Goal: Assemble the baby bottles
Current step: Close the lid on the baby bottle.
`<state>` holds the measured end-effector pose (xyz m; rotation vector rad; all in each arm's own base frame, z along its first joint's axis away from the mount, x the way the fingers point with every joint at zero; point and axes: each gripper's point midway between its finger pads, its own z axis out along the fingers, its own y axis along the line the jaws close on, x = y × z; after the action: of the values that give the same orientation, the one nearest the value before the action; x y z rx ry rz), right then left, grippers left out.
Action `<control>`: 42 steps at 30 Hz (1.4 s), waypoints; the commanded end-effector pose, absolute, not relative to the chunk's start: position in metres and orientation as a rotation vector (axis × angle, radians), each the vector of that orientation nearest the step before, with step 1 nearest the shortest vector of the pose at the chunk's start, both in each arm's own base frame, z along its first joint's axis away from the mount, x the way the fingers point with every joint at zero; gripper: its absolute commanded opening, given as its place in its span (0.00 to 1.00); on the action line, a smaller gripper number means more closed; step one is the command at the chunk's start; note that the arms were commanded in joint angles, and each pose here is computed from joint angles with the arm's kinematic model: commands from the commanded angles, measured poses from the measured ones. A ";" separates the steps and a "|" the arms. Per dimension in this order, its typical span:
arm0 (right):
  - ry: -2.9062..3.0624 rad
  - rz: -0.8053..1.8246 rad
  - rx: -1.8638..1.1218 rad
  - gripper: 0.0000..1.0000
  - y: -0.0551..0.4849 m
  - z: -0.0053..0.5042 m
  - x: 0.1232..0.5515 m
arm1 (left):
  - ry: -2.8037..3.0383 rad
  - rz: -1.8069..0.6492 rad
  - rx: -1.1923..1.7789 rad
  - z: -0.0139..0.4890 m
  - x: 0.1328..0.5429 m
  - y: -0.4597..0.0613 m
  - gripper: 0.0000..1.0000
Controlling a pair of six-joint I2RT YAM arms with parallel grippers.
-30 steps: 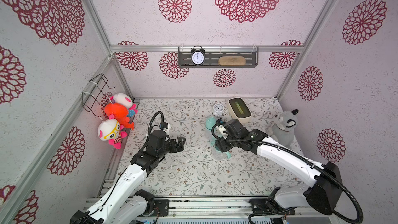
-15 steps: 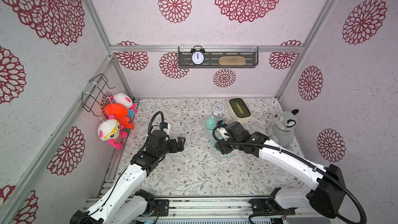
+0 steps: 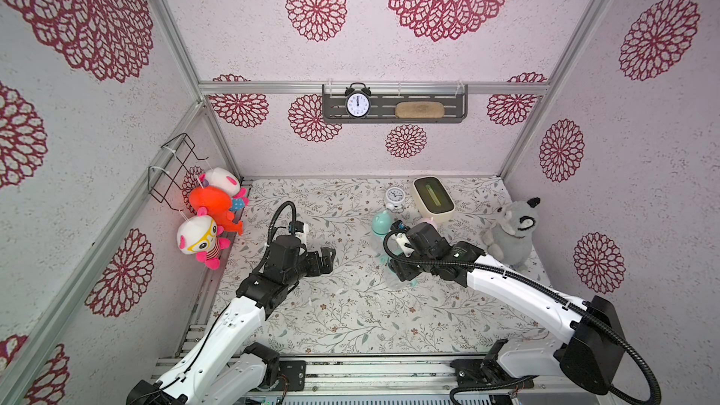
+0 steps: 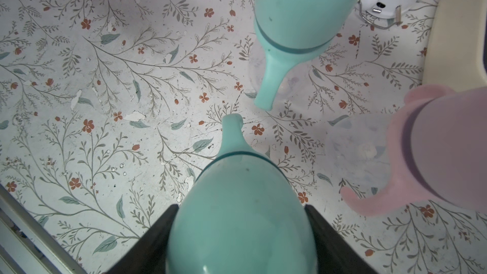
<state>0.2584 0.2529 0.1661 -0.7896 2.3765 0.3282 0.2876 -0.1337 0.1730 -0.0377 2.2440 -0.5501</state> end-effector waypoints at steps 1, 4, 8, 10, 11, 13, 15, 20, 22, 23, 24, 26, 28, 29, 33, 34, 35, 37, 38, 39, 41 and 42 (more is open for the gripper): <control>2.373 0.298 -0.784 0.72 0.251 0.175 0.260 | 2.219 -0.554 -0.016 0.180 0.291 -0.137 0.98; 2.389 0.279 -0.795 0.72 0.250 0.176 0.260 | 2.220 -0.554 -0.014 0.180 0.291 -0.137 0.98; 2.415 0.249 -0.806 0.72 0.249 0.175 0.262 | 2.226 -0.554 -0.013 0.178 0.291 -0.138 0.98; 2.425 0.248 -0.814 0.72 0.250 0.173 0.261 | 2.228 -0.556 -0.010 0.178 0.291 -0.138 0.98; 2.428 0.248 -0.819 0.72 0.250 0.172 0.261 | 2.226 -0.557 -0.010 0.179 0.292 -0.139 0.98; 2.438 0.245 -0.823 0.72 0.251 0.169 0.261 | 2.227 -0.557 -0.009 0.178 0.291 -0.139 0.98; 2.446 0.240 -0.828 0.72 0.251 0.166 0.261 | 2.227 -0.559 -0.009 0.178 0.291 -0.139 0.98; 2.471 0.237 -0.843 0.72 0.251 0.160 0.259 | 2.224 -0.557 -0.012 0.179 0.291 -0.138 0.98; 2.487 0.225 -0.847 0.72 0.250 0.158 0.258 | 2.226 -0.555 -0.011 0.179 0.290 -0.138 0.98; 2.494 0.219 -0.851 0.72 0.250 0.157 0.257 | 2.224 -0.553 -0.011 0.179 0.290 -0.137 0.98; 2.495 0.214 -0.845 0.72 0.249 0.157 0.258 | 2.224 -0.553 -0.012 0.179 0.290 -0.137 0.98; 2.495 0.217 -0.849 0.72 0.248 0.155 0.256 | 2.226 -0.551 -0.011 0.178 0.290 -0.137 0.98; 2.506 0.210 -0.852 0.72 0.246 0.152 0.255 | 2.228 -0.551 -0.012 0.177 0.290 -0.137 0.98; 2.511 0.206 -0.856 0.72 0.246 0.152 0.253 | 2.229 -0.550 -0.011 0.177 0.290 -0.137 0.98; 2.516 0.203 -0.852 0.72 0.245 0.149 0.251 | 2.227 -0.547 -0.011 0.178 0.290 -0.136 0.98; 2.517 0.202 -0.847 0.72 0.245 0.148 0.251 | 2.226 -0.546 -0.011 0.178 0.290 -0.136 0.98; 2.518 0.206 -0.846 0.72 0.245 0.147 0.250 | 2.226 -0.547 -0.011 0.178 0.290 -0.136 0.98; 2.521 0.206 -0.848 0.72 0.245 0.143 0.248 | 2.224 -0.546 -0.014 0.179 0.290 -0.136 0.98; 2.522 0.203 -0.845 0.72 0.244 0.141 0.248 | 2.223 -0.546 -0.014 0.179 0.290 -0.136 0.98; 2.523 0.203 -0.842 0.72 0.244 0.140 0.248 | 2.225 -0.548 -0.012 0.178 0.290 -0.136 0.98; 2.520 0.213 -0.831 0.72 0.245 0.139 0.248 | 2.226 -0.547 -0.012 0.179 0.290 -0.136 0.98; 2.518 0.220 -0.828 0.72 0.246 0.138 0.248 | 2.226 -0.545 -0.013 0.179 0.290 -0.136 0.98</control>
<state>0.2630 0.2575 0.1610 -0.8132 2.4307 0.2594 0.2882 -0.1340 0.1693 -0.0303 2.2559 -0.5417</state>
